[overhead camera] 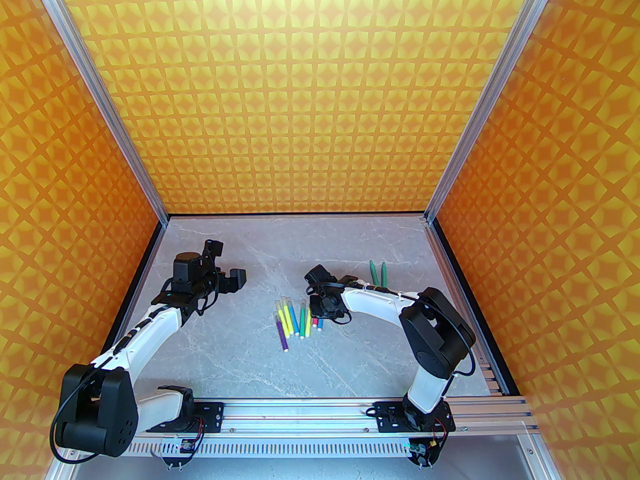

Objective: Open the pen caps

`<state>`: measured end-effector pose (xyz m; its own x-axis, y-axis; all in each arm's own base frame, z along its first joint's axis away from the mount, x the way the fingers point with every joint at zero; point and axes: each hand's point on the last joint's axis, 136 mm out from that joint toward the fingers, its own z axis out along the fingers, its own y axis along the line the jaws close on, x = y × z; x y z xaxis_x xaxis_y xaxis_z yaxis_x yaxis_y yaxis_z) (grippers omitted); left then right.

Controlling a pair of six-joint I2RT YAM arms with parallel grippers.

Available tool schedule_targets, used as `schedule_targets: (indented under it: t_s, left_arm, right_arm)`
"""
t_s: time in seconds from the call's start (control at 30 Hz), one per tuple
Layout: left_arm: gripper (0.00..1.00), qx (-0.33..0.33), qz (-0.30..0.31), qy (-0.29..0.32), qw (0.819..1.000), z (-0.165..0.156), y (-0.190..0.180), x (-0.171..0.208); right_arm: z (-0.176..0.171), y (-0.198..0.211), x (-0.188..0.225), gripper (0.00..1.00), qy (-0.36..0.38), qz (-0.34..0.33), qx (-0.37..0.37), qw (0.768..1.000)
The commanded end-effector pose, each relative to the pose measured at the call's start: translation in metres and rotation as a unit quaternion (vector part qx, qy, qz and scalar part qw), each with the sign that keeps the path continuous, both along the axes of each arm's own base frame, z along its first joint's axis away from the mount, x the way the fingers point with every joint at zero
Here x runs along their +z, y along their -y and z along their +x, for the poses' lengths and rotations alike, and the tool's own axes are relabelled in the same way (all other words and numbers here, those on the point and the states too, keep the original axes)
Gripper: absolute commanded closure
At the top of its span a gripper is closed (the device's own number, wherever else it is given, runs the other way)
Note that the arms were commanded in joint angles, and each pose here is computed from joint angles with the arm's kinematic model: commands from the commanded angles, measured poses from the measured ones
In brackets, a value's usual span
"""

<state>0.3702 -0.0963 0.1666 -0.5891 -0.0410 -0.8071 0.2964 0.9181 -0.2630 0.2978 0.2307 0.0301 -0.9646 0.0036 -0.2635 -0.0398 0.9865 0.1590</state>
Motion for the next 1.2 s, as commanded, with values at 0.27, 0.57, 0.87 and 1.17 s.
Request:
schedule_targets:
  t_s: [0.27, 0.57, 0.87, 1.17]
  left_arm:
    - [0.05, -0.013, -0.012, 0.001, 1.0, -0.001, 0.008, 0.002]
    - [0.05, -0.015, -0.011, 0.0, 1.0, -0.002, 0.009, 0.002]
    - [0.05, -0.016, -0.011, -0.002, 1.0, -0.002, 0.009, 0.0]
    - [0.05, -0.016, -0.009, -0.004, 1.0, -0.002, 0.009, 0.0]
  right_arm:
    - [-0.005, 0.007, 0.012, 0.68, 0.015, -0.005, 0.003, 1.0]
    - [-0.009, 0.011, -0.001, 0.71, 0.004, -0.016, -0.005, 1.0]
    - [-0.008, 0.002, -0.01, 0.71, -0.013, -0.008, 0.009, 1.0]
    - [-0.01, 0.001, -0.017, 0.71, -0.026, -0.012, 0.016, 0.999]
